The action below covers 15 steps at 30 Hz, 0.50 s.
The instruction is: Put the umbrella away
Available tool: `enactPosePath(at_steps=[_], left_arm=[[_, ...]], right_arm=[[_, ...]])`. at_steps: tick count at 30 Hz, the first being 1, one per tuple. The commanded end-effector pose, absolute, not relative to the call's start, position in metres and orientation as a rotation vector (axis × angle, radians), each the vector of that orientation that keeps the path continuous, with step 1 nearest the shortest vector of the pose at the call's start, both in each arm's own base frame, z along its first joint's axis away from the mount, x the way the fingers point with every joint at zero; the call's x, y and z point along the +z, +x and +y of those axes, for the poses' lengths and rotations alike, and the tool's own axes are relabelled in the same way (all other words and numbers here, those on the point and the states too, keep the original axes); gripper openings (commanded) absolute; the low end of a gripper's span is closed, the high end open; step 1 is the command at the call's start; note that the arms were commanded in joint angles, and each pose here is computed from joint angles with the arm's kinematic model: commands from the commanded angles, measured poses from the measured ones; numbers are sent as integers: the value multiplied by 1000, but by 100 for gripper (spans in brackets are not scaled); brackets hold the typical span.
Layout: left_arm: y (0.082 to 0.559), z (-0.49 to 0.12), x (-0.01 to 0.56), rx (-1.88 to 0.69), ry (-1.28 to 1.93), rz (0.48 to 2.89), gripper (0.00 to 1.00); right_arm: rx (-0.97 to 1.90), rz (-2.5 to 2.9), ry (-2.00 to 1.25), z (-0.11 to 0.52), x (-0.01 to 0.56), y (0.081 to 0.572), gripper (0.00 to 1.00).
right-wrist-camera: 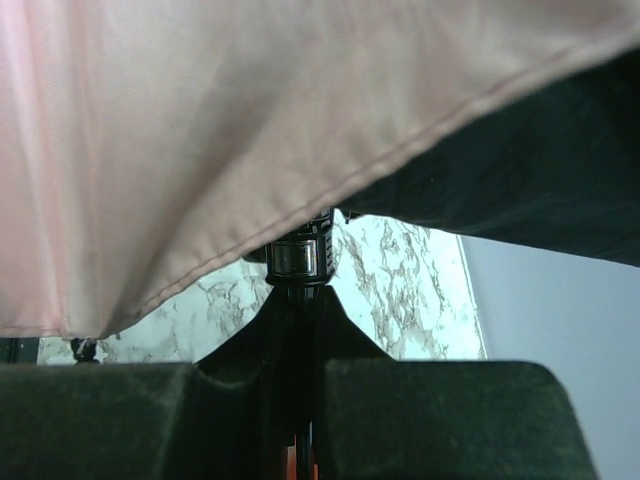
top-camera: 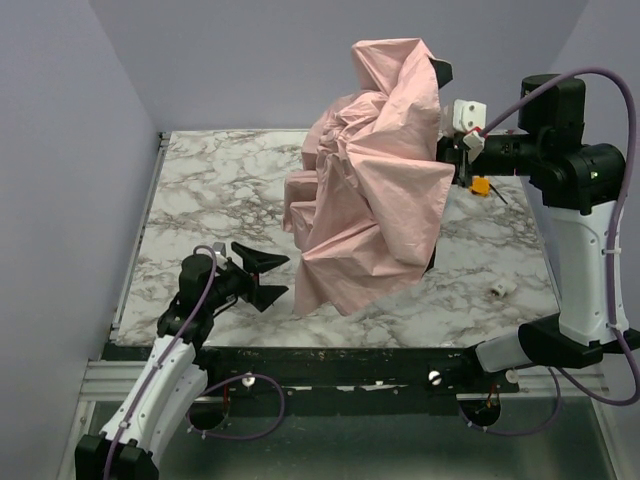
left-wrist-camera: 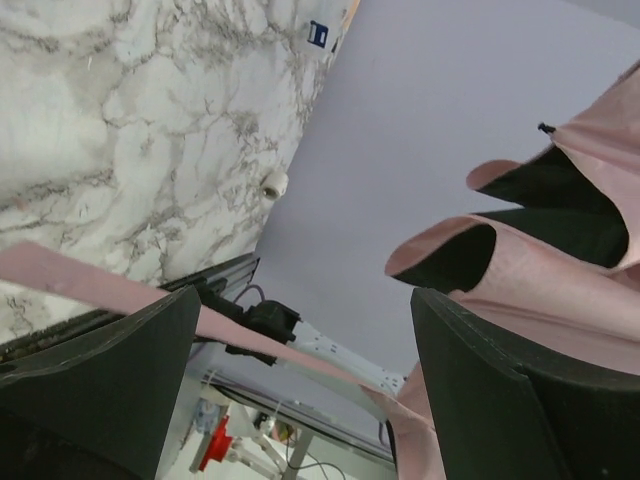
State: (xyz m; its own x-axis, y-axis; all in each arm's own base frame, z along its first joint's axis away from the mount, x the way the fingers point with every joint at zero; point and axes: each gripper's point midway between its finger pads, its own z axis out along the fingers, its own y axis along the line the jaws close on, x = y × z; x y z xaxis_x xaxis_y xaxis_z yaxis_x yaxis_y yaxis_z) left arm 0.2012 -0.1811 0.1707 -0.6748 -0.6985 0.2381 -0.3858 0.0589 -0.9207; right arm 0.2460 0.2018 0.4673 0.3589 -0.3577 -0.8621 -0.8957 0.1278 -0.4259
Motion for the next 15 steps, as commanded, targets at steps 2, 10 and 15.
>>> enactPosePath(at_steps=[2, 10, 15], left_arm=[[177, -176, 159, -1634, -1345, 2134, 90], [173, -173, 127, -1558, -1476, 2178, 90], [184, -172, 134, -1574, -1519, 2118, 90]], right_arm=[[602, 1128, -1523, 206, 459, 240, 0], [618, 966, -1593, 219, 453, 248, 0], [633, 829, -1599, 230, 467, 257, 1]])
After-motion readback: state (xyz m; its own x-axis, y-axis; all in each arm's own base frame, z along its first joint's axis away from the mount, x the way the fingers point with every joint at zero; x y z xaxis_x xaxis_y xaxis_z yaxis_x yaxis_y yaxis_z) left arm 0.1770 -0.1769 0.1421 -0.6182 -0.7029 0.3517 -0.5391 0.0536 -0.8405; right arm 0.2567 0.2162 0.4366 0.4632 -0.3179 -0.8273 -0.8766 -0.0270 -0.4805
